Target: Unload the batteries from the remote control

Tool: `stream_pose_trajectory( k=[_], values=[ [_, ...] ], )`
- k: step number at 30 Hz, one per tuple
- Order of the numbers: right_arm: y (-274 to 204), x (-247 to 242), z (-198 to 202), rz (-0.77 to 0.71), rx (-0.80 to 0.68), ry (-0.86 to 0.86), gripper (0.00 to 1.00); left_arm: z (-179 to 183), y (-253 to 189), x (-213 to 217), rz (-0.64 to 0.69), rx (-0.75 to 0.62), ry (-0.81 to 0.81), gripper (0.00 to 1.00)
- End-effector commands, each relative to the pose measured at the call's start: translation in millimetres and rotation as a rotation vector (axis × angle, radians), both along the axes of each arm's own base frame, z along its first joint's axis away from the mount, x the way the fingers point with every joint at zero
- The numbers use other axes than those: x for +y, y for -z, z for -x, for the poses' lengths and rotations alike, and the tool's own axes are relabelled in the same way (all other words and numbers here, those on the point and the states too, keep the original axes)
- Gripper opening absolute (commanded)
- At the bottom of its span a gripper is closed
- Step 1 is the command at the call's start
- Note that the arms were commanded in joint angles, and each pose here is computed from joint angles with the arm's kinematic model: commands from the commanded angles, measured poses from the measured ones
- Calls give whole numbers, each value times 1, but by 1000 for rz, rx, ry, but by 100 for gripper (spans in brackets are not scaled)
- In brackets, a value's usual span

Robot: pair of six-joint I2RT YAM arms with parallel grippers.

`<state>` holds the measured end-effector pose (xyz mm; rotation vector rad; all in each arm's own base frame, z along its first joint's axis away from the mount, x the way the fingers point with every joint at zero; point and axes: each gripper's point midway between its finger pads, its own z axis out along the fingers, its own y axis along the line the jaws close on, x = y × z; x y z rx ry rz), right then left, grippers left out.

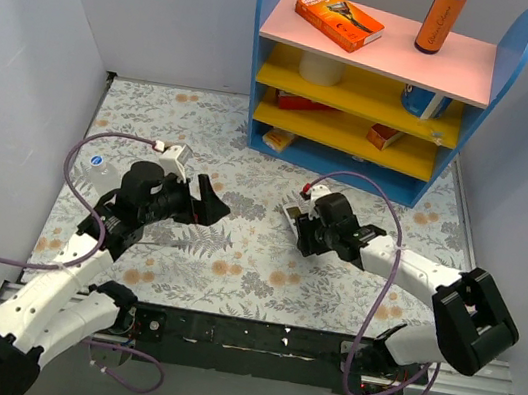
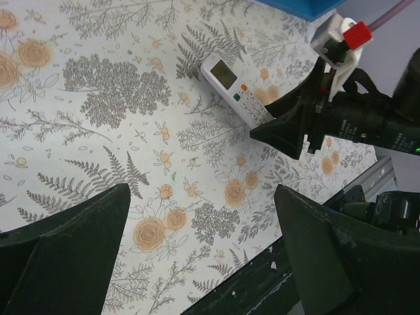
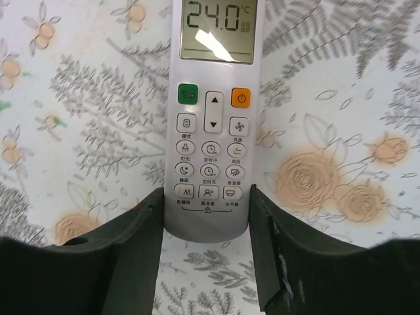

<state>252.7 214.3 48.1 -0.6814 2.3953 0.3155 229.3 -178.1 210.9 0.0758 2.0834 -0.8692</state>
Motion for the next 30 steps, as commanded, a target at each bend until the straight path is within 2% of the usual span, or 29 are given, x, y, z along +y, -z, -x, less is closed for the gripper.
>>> stream_pose_trajectory(
  k=[1, 4, 10, 14, 22, 28, 30],
  values=[
    [-20, 29, 24, -203, 44, -106, 38, -1, -7, -7, 10, 61, 13, 91],
    [-35, 38, 40, -308, 66, -142, 36, 0, -12, -15, 41, 69, 53, 89],
    [-88, 50, 64, -556, 9, -194, 35, -3, -14, -30, 117, 121, 80, 89],
    [-110, 56, 81, -661, 4, -262, 35, -2, -9, -43, 165, 165, 135, 89],
    [-131, 66, 106, -772, 71, -381, 33, 0, -11, -62, 255, 201, 222, 89],
    [-134, 71, 109, -798, 93, -395, 32, 4, -2, -70, 304, 242, 266, 88],
    [-135, 73, 112, -809, 115, -408, 31, 4, 0, -71, 283, 198, 308, 88]
  ],
)
